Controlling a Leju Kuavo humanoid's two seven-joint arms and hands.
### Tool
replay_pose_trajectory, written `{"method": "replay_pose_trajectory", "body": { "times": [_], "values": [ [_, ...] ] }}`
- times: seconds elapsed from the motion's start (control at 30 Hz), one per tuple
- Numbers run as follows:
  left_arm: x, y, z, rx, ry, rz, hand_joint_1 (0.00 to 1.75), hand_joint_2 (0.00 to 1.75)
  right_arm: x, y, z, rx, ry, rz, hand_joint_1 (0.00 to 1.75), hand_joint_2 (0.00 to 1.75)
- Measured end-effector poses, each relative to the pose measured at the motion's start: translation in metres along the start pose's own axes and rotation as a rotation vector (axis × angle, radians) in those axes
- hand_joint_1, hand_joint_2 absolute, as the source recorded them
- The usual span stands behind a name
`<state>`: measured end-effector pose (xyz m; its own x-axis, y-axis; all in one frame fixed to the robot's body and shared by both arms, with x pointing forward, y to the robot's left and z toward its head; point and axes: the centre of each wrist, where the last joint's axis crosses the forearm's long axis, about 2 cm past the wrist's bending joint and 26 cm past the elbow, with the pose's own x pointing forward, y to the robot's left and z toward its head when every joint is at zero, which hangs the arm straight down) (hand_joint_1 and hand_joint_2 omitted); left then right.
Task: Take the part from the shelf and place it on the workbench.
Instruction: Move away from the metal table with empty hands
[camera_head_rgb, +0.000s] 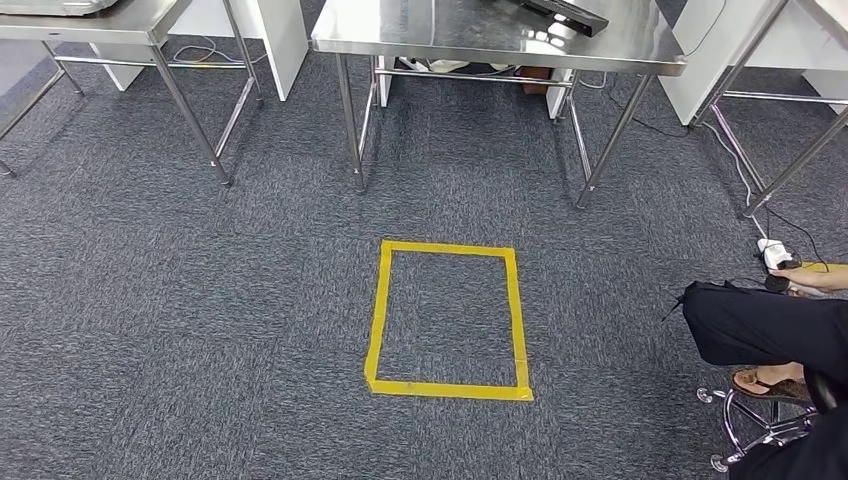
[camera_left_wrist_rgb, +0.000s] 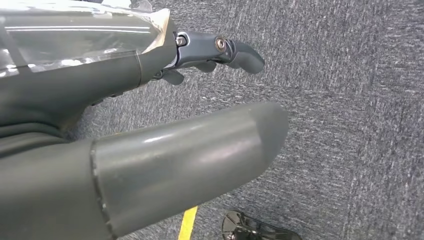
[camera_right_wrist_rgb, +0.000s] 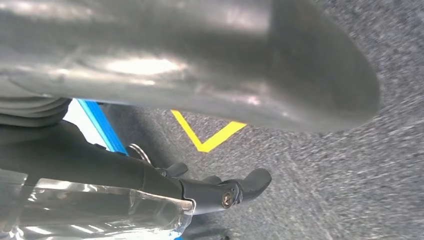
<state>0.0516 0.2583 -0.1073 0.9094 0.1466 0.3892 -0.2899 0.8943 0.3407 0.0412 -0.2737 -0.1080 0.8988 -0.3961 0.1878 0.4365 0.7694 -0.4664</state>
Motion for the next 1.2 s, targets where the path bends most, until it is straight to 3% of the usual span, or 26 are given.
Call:
{"method": "replay_pose_trajectory", "body": {
  "times": [1.2],
  "values": [
    [-0.0007, 0.0018, -0.0007, -0.004, 0.012, -0.014, 0.00, 0.00, -0.0043, 0.0021, 0.0017, 0.017, 0.049, -0.043, 0.00, 0.00]
  ]
}}
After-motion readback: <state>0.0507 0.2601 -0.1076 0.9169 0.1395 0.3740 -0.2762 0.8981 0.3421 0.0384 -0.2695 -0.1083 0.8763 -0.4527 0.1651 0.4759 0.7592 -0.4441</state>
